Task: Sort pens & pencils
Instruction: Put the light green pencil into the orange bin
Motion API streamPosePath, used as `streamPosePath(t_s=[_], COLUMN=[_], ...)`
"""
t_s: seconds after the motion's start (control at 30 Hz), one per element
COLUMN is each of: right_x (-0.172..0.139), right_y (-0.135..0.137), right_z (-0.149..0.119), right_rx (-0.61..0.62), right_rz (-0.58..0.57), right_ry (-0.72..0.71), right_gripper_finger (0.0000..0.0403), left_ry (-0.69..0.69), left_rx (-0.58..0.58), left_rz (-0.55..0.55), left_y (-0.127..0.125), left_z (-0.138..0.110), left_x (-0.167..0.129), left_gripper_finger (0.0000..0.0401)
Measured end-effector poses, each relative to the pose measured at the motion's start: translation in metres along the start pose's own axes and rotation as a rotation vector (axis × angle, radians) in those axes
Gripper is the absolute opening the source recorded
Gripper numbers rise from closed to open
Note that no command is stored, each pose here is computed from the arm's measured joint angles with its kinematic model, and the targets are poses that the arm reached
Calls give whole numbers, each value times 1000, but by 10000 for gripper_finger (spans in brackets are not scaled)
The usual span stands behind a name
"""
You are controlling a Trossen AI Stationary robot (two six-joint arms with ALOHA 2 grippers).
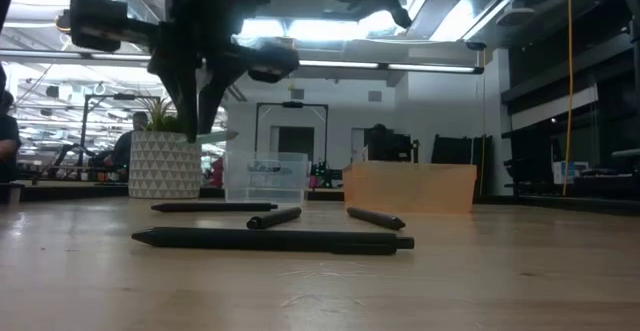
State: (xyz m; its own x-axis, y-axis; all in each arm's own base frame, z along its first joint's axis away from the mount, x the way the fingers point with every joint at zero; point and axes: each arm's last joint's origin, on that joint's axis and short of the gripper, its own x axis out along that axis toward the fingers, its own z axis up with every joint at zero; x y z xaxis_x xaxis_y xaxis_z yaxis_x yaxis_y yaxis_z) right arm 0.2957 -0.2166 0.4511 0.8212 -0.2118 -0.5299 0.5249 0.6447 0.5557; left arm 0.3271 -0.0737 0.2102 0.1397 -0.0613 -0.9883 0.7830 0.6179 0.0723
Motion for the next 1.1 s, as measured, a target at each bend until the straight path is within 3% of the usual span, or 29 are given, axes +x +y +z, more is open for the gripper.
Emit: streamPosePath(t_s=[0.4,1.1], right_x=[-7,-27], right_y=[-17,-59], right_z=[9,25], right_rx=[53,104], right_rz=[-12,-87], right_ry=[-18,-59], right_gripper_finger=[87,87], left_ry=[55,-10], left_rx=[-52,-276], left_rz=[53,252], left_y=[16,88], left_z=[-9,-53], left_x=[-12,-51], left_gripper_finger=[16,16])
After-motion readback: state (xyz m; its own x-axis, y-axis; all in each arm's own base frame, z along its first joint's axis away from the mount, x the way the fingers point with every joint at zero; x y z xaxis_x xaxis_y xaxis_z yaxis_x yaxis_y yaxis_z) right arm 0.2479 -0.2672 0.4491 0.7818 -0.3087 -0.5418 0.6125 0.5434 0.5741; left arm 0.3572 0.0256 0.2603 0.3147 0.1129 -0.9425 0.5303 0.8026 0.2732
